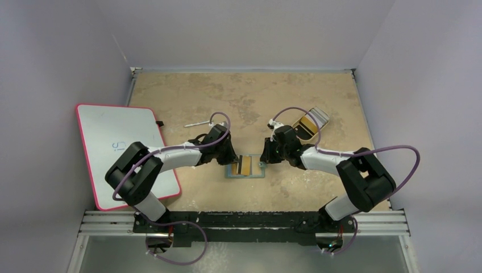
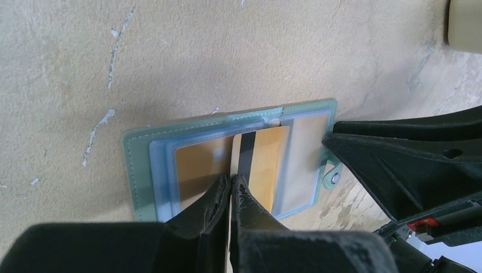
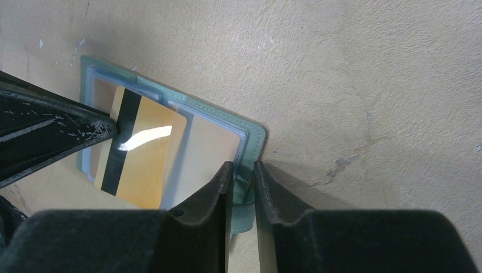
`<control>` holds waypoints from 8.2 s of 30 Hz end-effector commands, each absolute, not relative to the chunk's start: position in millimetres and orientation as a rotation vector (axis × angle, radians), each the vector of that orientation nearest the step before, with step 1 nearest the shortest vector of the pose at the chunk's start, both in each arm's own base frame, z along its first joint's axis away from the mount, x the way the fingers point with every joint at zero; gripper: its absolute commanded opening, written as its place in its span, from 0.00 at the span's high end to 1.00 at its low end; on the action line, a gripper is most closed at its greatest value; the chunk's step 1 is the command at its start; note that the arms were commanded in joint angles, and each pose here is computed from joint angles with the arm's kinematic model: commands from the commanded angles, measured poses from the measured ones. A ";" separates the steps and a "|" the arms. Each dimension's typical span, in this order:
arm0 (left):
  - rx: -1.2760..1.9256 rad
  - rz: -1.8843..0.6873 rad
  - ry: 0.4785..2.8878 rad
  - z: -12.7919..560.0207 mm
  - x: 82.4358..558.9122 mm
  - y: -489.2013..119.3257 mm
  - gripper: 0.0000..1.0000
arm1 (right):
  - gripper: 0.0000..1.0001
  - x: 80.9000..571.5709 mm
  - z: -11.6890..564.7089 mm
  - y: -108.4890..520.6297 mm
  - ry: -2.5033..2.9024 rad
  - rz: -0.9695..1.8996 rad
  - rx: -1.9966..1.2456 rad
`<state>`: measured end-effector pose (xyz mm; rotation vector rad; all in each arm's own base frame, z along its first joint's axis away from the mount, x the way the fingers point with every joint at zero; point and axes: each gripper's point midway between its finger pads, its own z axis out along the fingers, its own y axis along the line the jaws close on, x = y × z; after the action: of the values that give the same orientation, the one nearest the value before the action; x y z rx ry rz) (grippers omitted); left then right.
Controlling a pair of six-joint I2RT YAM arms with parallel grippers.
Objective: Put the credit cards into the card holder
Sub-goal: Insert the credit card into the card holder, then turn over the card slot in the card holder, then pick up the credit card from the storage box.
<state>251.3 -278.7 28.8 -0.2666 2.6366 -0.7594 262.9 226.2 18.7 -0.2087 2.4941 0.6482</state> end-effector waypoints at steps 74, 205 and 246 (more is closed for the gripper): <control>-0.198 -0.880 2.471 73.7 259.0 -329.9 0.65 | 0.71 262.7 57.3 229.1 2.373 0.769 0.054; -0.098 -0.950 2.363 109.8 237.7 -307.7 0.53 | 0.68 255.8 58.9 227.3 2.439 0.581 -0.031; 0.045 -0.356 2.091 220.4 228.9 -163.5 0.34 | 0.41 423.3 91.6 -14.9 2.458 -0.751 -0.070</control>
<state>225.7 -167.8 206.2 0.0407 2.1412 -0.3704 414.5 -4.1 70.2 -0.0972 2.5062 -0.6835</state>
